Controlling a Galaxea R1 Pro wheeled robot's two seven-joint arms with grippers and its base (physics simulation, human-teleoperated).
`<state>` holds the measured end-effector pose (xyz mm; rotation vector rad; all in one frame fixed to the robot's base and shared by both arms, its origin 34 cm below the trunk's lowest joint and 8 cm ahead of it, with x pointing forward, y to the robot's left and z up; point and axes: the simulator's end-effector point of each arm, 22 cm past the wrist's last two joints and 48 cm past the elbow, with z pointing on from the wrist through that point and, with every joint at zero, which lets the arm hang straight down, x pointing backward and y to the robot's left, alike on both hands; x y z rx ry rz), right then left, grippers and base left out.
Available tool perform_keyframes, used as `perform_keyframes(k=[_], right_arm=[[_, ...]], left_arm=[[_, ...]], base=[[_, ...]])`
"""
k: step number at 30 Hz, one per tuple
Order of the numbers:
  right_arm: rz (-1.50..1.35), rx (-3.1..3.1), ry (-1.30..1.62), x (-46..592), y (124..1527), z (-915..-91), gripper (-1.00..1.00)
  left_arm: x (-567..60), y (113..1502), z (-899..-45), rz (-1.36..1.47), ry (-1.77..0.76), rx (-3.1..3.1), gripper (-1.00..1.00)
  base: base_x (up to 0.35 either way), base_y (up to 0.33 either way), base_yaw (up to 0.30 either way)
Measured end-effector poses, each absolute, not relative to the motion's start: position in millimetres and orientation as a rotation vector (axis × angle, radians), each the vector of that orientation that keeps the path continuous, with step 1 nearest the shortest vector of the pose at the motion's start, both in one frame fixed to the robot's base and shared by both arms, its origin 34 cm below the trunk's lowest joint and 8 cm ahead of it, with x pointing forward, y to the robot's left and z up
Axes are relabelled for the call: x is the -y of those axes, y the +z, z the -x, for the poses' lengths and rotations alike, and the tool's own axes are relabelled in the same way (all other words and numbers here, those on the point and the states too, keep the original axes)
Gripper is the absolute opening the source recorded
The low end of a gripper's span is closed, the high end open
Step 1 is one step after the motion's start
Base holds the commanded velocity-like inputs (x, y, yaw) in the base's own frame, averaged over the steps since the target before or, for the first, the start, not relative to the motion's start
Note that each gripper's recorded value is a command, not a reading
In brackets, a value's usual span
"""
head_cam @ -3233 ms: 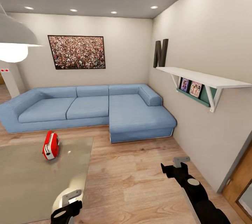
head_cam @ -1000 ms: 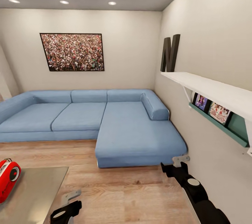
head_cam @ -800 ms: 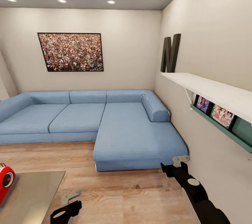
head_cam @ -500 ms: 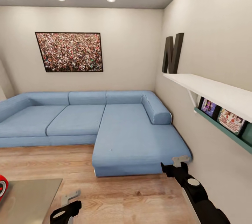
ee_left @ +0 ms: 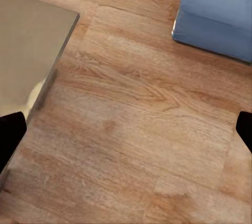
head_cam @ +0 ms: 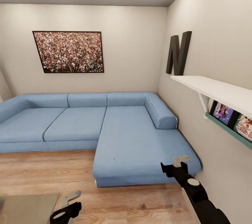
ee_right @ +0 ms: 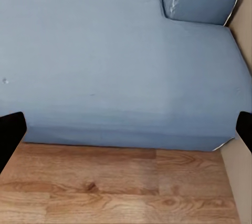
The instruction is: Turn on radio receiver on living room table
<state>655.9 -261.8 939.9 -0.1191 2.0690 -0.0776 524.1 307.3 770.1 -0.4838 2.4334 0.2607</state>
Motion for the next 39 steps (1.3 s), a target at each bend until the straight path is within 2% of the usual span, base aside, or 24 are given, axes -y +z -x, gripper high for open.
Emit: perform_keyframes(k=[5, 10, 39], right_arm=[[0.119, -2.069, -0.077, 261.7, 939.9, -655.9, 1.0], [0.119, -2.069, -0.078, 261.8, 939.9, -655.9, 1.0], [0.122, -2.071, -0.079, 261.3, 939.0, -655.7, 1.0]], left_arm=[[-307.2, 769.1, -523.3, 0.484, 0.261, -2.436, 1.0], [-307.1, 769.1, -523.4, 0.485, 0.26, -2.435, 1.0], [-305.8, 769.9, -525.6, 0.496, 0.236, -2.426, 1.0]], base=[[0.305, -0.131, 0.0], [0.064, -0.027, 0.086], [0.001, 0.0, 0.292]])
